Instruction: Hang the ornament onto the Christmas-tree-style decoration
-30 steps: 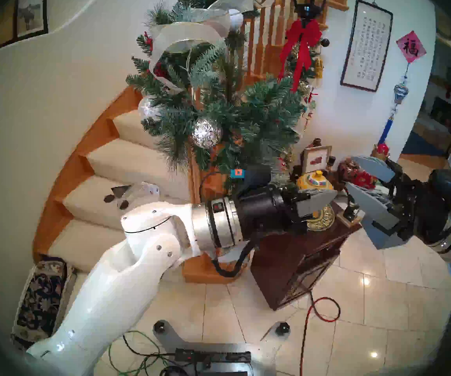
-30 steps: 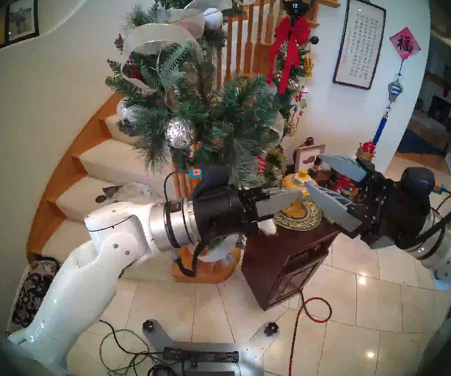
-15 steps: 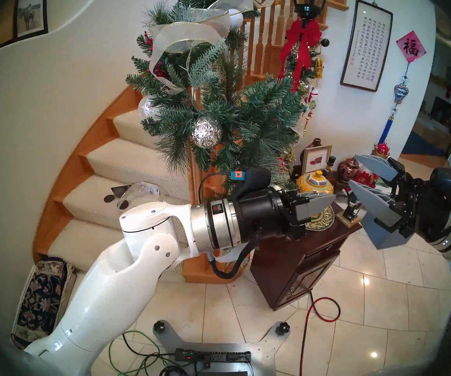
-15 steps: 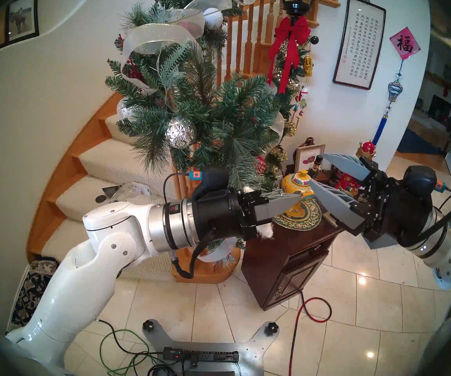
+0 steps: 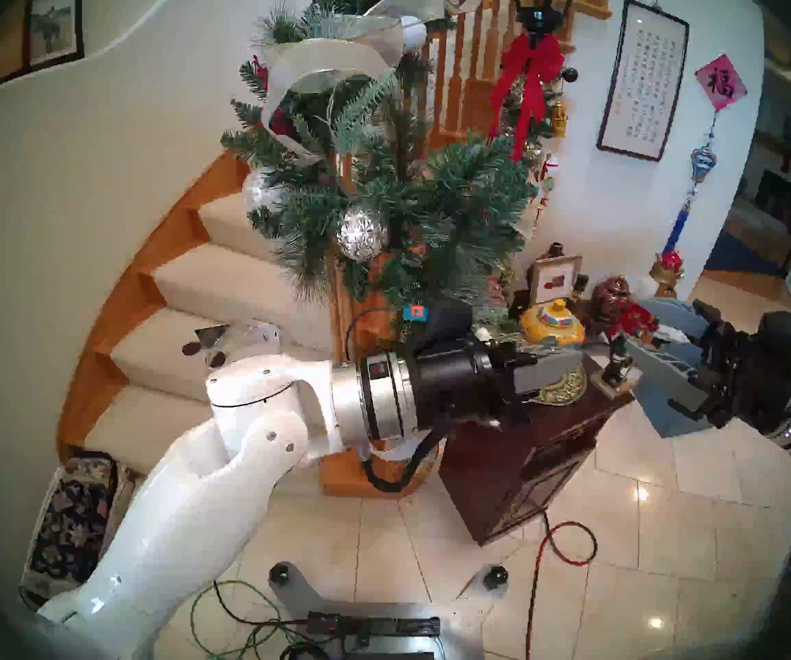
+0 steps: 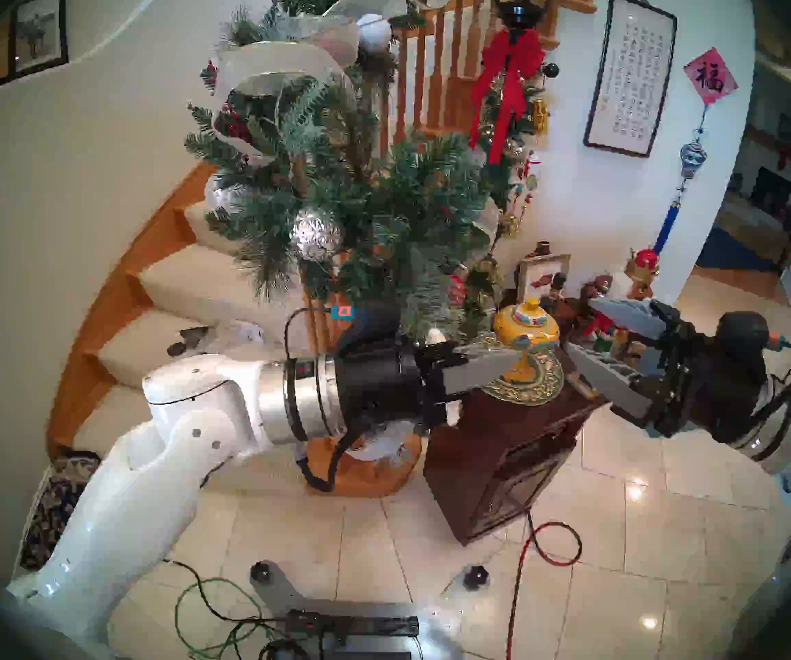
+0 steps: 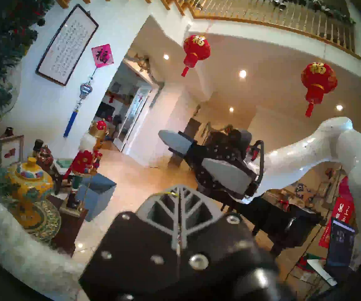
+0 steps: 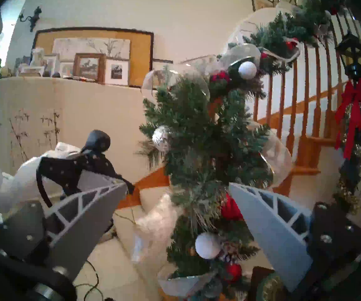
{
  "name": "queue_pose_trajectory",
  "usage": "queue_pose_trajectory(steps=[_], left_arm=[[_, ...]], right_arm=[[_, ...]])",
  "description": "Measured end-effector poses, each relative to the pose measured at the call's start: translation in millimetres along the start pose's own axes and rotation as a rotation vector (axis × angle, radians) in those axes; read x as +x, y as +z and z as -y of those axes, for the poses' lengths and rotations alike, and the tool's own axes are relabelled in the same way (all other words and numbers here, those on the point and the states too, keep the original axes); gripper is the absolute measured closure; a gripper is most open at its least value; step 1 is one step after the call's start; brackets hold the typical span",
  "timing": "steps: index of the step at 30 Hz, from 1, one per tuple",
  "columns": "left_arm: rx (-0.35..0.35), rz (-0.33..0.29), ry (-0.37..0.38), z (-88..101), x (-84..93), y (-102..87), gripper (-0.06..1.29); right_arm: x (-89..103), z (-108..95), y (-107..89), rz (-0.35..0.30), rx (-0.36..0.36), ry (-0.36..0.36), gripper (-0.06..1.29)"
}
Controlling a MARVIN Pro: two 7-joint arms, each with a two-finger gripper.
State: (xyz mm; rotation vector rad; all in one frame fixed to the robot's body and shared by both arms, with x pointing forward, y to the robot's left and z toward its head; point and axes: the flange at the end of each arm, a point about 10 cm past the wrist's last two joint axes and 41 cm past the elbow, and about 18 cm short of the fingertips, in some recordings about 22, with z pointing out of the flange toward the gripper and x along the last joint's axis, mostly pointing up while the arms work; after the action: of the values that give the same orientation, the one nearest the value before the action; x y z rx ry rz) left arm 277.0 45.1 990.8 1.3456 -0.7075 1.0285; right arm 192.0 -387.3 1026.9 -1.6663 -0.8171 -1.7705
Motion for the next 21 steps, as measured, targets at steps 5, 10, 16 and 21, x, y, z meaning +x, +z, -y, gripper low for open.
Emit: queue_pose_trajectory(steps=[5,10,16,21], left_arm=[[0.001,0.002,0.002,-0.3,-0.5,0.6,1.25],[0.001,0.007,0.006,-1.1,-1.3,1.7,1.25],[0.005,0.013,0.012,-2.0,-2.2,2.9,1.25],[0.009,0.017,0.015,-2.5,-2.8,3.9,1.25]], right_arm=[[-4.4,-6,-13.5,0.062,-0.018,-0.003,0.01],[-7.3,-11,-25.2,0.114,-0.033,-0.008,0.01],[-9.6,-18,-39.0,0.171,-0.054,-0.014,0.01],[-9.9,-24,-49.0,0.208,-0.075,-0.020,0.01]])
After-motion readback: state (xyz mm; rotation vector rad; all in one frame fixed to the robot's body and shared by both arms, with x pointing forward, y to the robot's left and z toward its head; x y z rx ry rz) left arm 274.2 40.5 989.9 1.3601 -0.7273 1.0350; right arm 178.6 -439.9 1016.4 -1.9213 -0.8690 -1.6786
